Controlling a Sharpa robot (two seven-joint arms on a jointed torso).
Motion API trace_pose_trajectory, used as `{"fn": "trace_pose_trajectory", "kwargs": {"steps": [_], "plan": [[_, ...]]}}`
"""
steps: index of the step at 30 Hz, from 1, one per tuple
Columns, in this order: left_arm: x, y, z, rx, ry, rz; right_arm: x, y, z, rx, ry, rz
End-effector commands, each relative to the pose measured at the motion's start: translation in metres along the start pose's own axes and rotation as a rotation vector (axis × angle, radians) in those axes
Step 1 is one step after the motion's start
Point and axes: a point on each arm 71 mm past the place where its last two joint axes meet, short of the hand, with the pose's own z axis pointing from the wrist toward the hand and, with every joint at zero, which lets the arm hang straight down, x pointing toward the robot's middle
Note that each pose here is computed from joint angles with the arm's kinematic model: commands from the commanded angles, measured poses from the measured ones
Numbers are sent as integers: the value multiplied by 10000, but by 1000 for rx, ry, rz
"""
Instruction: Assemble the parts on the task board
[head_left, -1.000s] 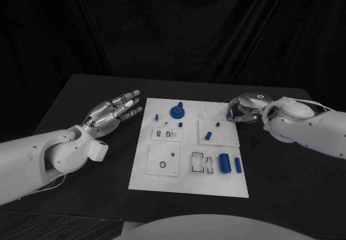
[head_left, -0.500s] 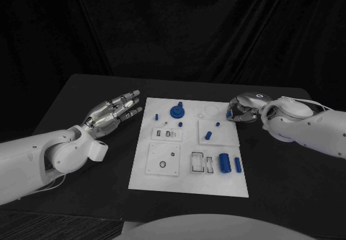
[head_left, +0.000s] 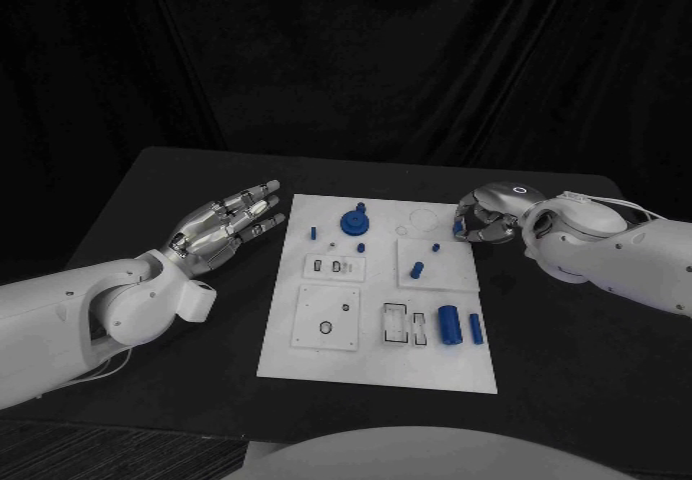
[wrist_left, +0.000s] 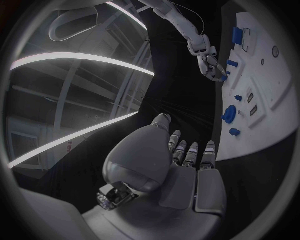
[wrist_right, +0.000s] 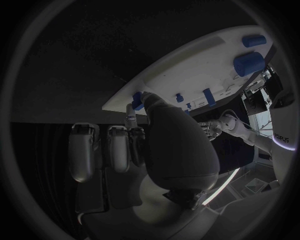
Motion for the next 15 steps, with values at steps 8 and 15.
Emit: {"fn": "trace_pose_trajectory", "kwargs": {"steps": [8,15], "plan": [[11,5,-2,9,10,-9,-109,143,-48,-36,-136,24],[15,12,9,7,12,-9,-367,481,2,-115,-198,44]]}}
